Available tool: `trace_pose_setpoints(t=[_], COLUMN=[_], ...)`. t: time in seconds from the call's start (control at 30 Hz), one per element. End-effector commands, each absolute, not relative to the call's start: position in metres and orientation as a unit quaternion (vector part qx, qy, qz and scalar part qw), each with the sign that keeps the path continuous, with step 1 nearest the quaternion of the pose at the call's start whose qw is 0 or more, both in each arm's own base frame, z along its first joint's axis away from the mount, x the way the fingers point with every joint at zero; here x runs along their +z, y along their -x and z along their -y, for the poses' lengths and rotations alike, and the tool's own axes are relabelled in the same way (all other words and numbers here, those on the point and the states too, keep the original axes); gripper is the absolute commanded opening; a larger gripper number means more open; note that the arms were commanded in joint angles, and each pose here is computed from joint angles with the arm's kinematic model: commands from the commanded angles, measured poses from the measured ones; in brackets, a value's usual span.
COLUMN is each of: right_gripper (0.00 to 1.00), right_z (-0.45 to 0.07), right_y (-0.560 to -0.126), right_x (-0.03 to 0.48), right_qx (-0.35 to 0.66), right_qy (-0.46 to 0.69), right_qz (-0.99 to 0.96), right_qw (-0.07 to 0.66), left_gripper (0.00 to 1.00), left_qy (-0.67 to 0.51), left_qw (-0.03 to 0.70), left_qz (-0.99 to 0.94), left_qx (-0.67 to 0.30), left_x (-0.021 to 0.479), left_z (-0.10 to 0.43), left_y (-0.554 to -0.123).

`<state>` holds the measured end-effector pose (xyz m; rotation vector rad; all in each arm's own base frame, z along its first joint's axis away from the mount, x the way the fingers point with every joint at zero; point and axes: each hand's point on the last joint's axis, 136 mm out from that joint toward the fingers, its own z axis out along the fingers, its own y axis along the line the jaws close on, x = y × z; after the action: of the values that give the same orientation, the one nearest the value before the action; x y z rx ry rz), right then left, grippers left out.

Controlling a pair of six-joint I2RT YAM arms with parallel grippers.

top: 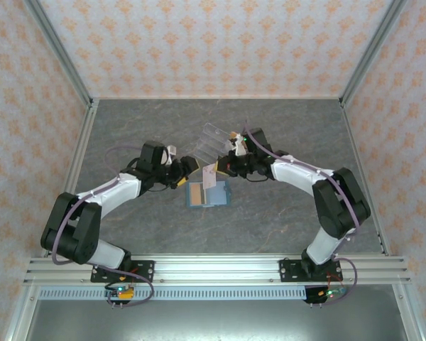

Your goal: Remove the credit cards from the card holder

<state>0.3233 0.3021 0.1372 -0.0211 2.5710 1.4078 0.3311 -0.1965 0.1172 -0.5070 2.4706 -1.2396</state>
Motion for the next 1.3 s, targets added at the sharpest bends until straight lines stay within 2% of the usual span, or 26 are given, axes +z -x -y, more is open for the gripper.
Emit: trace_pose_setpoints(t=[0.0, 0.27, 0.47, 0.7, 0.83, 0.9, 1.07, 1.17, 1.27], right_gripper=[0.00, 0.00, 0.00, 0.00, 0.00, 0.06, 0.28, 0.32, 0.29], right_z=[-0.306, -0.300, -0.303, -0.304, -0.304, -0.305, -0.308, -0.312, -0.314], right_y=[-0.325, -0.335, -0.339, -0.339, -0.340, -0.340, -0.338, -0.336, -0.336], right_x=[0.185, 0.228, 0.240, 0.241, 0.234, 0.231, 0.226, 0.225, 0.222], right_qx=[0.550, 0.608, 0.626, 0.633, 0.632, 0.632, 0.633, 0.632, 0.633], right_qy=[0.043, 0.058, 0.054, 0.052, 0.046, 0.042, 0.034, 0.034, 0.032], right_qz=[-0.824, -0.778, -0.764, -0.759, -0.762, -0.763, -0.765, -0.766, -0.767], right_qw=[0.130, 0.145, 0.146, 0.145, 0.137, 0.131, 0.119, 0.110, 0.104], left_gripper=[0.77, 0.71, 0.55, 0.26, 0.02, 0.00, 0.00, 0.00, 0.00], left_qy=[0.145, 0.122, 0.126, 0.122, 0.120, 0.121, 0.126, 0.131, 0.142], left_qw=[0.192, 0.214, 0.223, 0.233, 0.234, 0.234, 0.236, 0.239, 0.243], left_qz=[-0.832, -0.777, -0.758, -0.749, -0.746, -0.746, -0.746, -0.746, -0.746], left_qx=[-0.500, -0.579, -0.600, -0.608, -0.612, -0.612, -0.610, -0.608, -0.604], left_x=[0.153, 0.195, 0.204, 0.215, 0.220, 0.221, 0.224, 0.226, 0.224], left_z=[0.209, 0.224, 0.229, 0.232, 0.234, 0.235, 0.236, 0.236, 0.234], left_y=[-0.335, -0.344, -0.343, -0.344, -0.345, -0.345, -0.346, -0.348, -0.351])
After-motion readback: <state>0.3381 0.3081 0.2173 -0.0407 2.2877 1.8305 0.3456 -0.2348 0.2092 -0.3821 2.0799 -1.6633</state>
